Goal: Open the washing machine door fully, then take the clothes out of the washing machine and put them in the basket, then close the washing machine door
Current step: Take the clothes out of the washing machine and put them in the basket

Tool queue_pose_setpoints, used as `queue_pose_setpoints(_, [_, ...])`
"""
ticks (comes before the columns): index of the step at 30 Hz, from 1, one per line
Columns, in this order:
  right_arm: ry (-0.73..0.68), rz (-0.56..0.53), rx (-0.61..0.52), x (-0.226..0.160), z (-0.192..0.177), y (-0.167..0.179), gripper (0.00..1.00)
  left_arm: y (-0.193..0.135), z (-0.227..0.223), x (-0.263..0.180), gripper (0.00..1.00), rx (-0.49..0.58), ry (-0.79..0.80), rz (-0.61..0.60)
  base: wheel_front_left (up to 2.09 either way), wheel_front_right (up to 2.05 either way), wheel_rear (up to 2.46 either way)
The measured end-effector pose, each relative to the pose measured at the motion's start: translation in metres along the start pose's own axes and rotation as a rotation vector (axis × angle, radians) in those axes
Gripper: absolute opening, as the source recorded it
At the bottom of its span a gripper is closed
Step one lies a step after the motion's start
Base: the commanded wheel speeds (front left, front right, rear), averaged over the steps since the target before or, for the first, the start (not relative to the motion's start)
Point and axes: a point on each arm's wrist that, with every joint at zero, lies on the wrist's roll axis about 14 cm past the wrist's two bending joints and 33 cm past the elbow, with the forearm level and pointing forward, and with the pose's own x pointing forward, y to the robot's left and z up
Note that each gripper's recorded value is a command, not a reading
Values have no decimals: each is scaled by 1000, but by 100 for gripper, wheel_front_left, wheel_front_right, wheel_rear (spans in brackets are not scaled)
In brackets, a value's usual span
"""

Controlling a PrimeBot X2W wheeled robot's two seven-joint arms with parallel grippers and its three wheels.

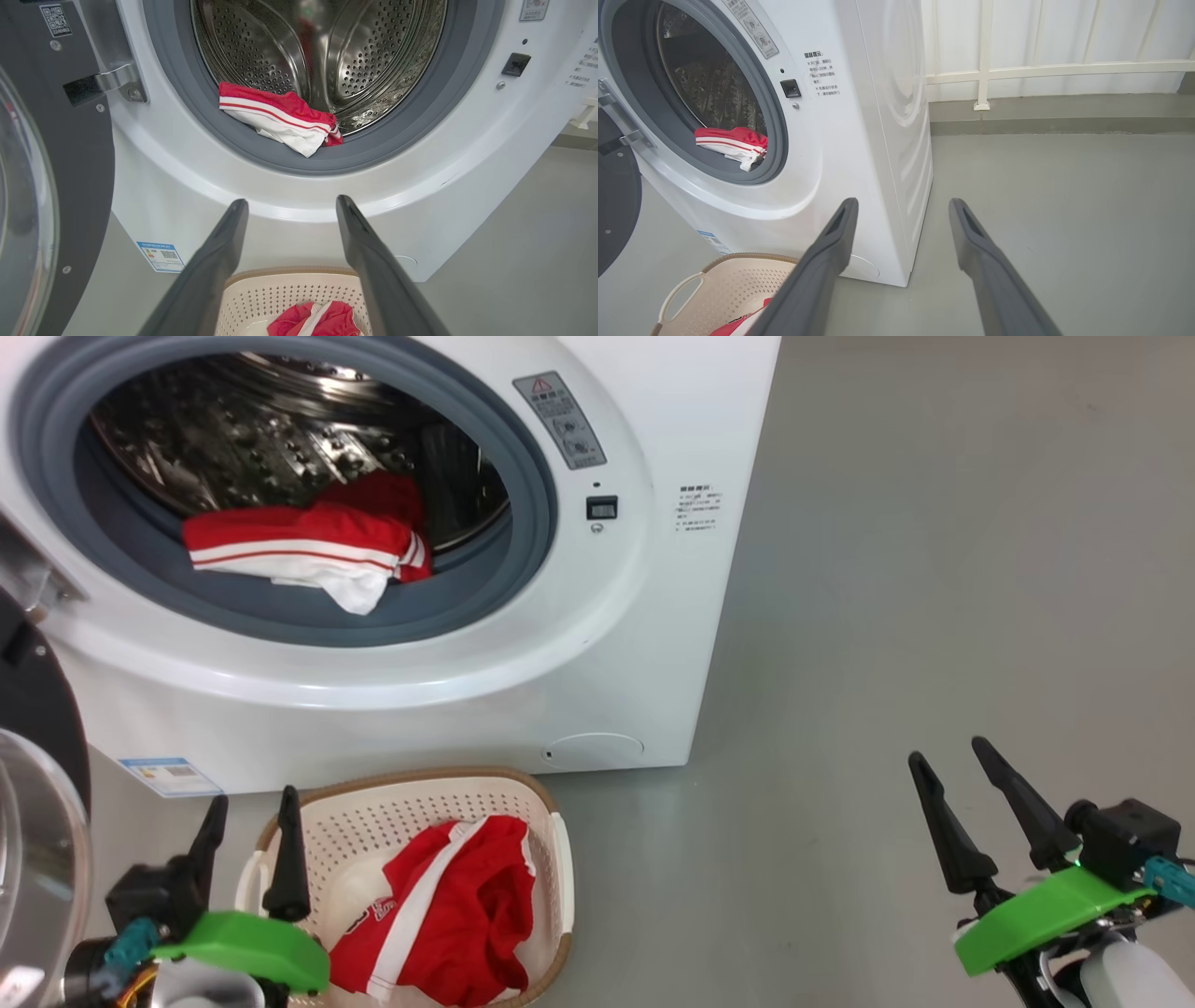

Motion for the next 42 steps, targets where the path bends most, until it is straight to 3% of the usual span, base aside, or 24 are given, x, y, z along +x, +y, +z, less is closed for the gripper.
queue_pose_setpoints(11, [24, -31, 12, -18, -9, -6, 100, 7, 10, -37, 100, 44, -59, 35, 0, 0, 0])
queue_pose_setpoints(25, [37, -40, 23, -15, -15, -8, 100, 4, 4, -34, 100, 32, -43, 30, 0, 0, 0])
queue_pose_setpoints(33, [47, -44, 32, -4, -21, -9, 100, -9, 2, 3, 100, 26, -31, -11, 0, 0, 0])
queue_pose_setpoints(42, [61, -57, 46, 16, -32, -14, 100, -26, 13, 76, 100, 54, -37, -70, 0, 0, 0])
